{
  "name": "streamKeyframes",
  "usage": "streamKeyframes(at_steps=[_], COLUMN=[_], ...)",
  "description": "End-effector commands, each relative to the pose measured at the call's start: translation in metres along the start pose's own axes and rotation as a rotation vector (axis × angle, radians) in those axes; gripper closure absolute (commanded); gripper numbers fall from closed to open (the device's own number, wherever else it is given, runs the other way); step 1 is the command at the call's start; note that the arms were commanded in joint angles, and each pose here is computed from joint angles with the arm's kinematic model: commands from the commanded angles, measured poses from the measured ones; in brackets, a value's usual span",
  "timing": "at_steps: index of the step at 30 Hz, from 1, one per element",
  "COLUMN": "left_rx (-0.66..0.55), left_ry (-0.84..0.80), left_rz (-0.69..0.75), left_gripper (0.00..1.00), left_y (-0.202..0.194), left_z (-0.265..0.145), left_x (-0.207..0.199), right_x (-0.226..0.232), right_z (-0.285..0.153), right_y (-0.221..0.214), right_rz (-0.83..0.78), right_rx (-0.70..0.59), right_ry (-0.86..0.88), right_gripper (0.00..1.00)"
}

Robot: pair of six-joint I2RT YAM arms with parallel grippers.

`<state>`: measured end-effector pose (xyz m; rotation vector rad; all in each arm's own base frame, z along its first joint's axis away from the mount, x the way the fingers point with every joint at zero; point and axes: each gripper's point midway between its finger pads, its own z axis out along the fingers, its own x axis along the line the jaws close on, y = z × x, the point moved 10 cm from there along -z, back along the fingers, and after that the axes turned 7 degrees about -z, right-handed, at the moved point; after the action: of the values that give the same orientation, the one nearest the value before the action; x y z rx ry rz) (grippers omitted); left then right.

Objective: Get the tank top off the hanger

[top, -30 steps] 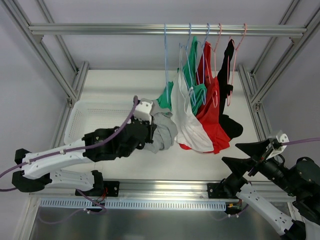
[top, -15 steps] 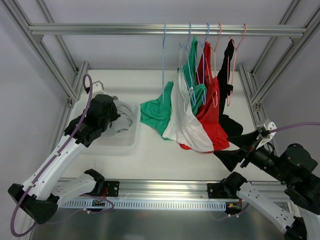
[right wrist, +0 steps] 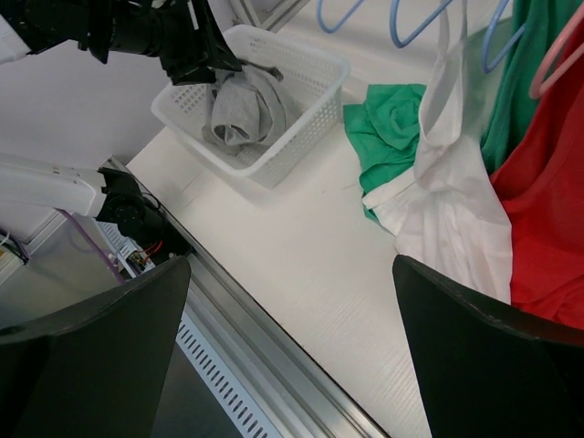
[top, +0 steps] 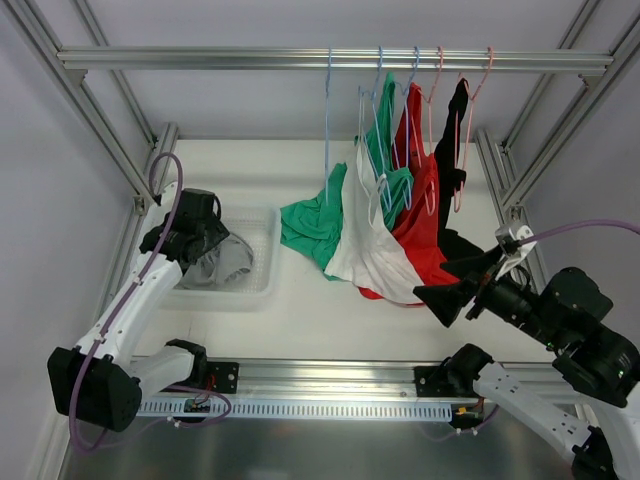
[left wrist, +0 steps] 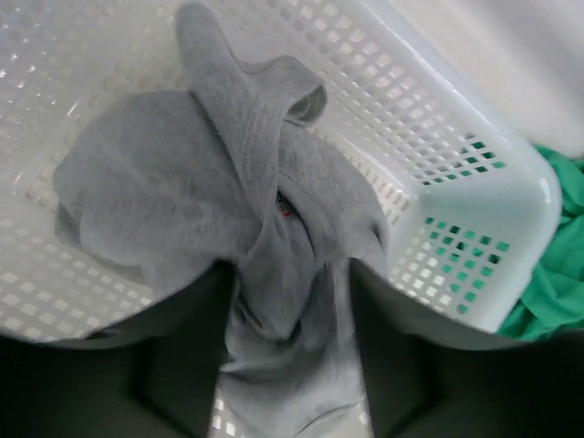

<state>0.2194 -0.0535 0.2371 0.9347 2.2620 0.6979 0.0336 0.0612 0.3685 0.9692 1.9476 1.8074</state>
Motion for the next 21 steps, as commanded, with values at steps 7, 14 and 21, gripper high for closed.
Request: streamKeyframes(at_steps=[7,14,21], left_rx=[-0.023,0.033,0.154], left_ry=[-0.171,-0.438,-0.627], left_rz=[-0.036,0.14,0.312], left_gripper=[0.04,0.01,0.01], left_y=[0.02,0.028,0.018], left_z=[-0.037,-0.092,-0.135], left_x=[-0.004,0.001,0.02], right_x=[-0.006,-0.018,-0.026], right_z=[0.051,0.088,0.117], right_y=[0.038,0.061,0.105], right_rz=[0.027,0.018,-0.101], right_rx=[0.047,0.08,0.07], right_ry=[-0.11,-0.273,-0.366], right_gripper=[0.01,0.0,0.13])
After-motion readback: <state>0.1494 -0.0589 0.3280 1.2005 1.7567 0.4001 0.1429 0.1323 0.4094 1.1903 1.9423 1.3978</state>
